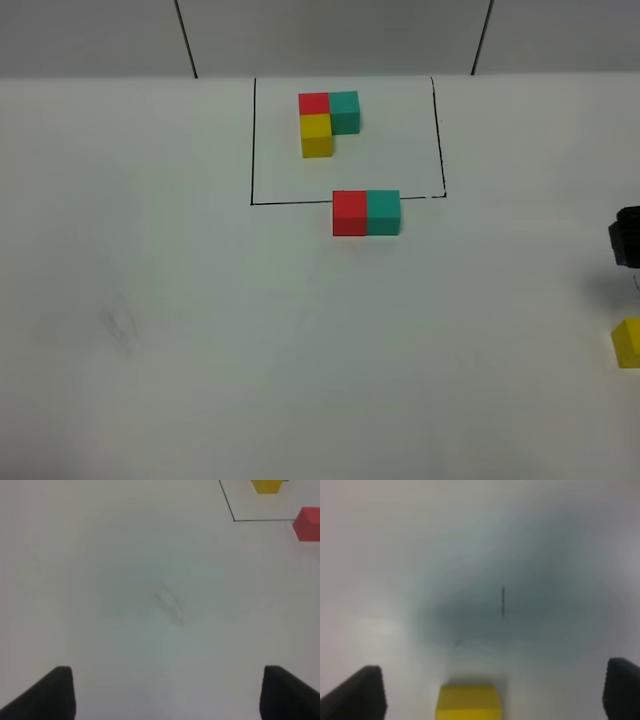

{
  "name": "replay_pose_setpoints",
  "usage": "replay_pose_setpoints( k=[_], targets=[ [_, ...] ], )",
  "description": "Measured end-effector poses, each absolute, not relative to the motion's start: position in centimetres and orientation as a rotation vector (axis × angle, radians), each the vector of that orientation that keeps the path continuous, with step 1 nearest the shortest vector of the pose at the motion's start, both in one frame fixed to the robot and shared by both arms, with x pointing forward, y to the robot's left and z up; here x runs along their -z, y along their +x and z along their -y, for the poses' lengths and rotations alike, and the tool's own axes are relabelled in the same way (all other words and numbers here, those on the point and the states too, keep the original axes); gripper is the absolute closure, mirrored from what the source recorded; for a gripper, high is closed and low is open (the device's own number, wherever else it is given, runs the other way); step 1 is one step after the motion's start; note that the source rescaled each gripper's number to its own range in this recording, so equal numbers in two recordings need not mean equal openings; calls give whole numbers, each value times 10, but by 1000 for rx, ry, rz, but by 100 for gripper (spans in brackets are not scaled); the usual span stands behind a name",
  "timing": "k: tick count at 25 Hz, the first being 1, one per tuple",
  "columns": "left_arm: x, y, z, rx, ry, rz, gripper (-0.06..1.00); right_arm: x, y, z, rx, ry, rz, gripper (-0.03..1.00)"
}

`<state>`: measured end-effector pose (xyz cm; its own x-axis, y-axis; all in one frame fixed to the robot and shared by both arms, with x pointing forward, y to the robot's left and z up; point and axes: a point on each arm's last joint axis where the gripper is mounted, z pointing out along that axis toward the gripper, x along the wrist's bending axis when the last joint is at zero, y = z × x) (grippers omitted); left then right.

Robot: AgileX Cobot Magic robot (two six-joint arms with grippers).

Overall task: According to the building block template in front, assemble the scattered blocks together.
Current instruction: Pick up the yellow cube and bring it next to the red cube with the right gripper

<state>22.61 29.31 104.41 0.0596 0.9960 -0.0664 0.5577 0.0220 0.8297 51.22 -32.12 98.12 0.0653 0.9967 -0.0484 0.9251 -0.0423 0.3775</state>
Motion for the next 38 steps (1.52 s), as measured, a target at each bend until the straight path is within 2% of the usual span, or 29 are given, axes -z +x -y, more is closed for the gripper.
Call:
replay_pose_setpoints(
  k=[17,30,38],
  targets=[
    [-1044,226,-293,-777,1624,-1585,26,-950,485,324,-271,2172,-1905,13],
    [-1044,226,-293,-777,1624,-1585,26,-926,489,326,-200,2203,-1973,13],
    [-1044,226,-293,-777,1624,-1585,26,-925,490,331,-211,2195,-1965,13]
  ],
)
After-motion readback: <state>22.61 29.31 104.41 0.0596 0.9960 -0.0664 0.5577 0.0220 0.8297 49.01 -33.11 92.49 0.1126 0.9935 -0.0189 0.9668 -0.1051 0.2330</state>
